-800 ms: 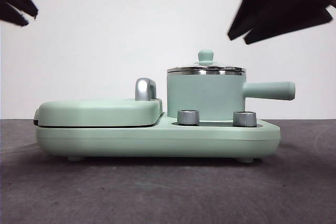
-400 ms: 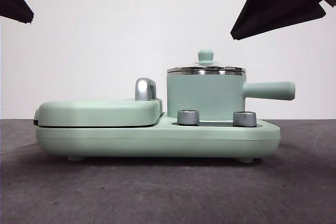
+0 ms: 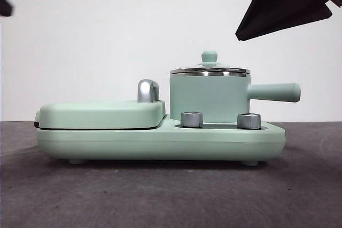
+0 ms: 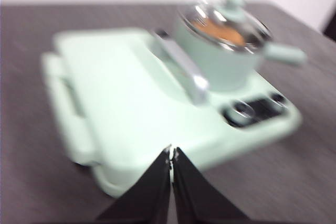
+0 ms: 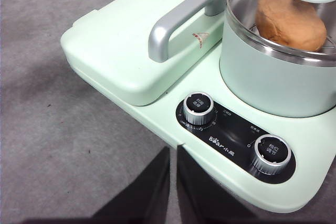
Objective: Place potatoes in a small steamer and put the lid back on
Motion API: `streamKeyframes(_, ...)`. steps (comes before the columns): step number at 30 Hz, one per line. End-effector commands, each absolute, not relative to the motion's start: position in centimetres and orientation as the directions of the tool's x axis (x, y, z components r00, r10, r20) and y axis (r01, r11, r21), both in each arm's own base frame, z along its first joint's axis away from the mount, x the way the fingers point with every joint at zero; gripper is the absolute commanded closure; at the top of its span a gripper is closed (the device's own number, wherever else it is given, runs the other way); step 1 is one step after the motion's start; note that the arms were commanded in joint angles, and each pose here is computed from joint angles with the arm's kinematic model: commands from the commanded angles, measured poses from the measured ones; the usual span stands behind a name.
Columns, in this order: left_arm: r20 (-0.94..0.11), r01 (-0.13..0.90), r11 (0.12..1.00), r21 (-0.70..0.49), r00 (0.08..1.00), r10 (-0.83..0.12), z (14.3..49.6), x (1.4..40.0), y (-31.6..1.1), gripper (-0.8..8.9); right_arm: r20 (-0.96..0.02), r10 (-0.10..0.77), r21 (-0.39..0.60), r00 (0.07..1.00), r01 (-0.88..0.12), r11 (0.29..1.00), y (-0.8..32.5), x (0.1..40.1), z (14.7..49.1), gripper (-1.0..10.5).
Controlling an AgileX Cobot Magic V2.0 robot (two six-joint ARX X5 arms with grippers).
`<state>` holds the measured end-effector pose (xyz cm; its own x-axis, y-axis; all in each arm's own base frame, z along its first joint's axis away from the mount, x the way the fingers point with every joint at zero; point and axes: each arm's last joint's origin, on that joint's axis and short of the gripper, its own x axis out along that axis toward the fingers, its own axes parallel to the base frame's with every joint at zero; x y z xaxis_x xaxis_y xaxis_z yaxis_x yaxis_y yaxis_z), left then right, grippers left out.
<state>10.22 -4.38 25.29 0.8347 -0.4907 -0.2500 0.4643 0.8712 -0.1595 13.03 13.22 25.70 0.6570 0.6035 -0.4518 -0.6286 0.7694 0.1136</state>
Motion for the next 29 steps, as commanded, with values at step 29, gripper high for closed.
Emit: streamKeyframes(29,-0.127,0.103,0.985,-0.136,0.985,-0.12,15.4,9.6,-0.3,8.08,-0.432,0.615,0.115,0.66,-0.636,0.763,13.4,13.0,26.3,9.3)
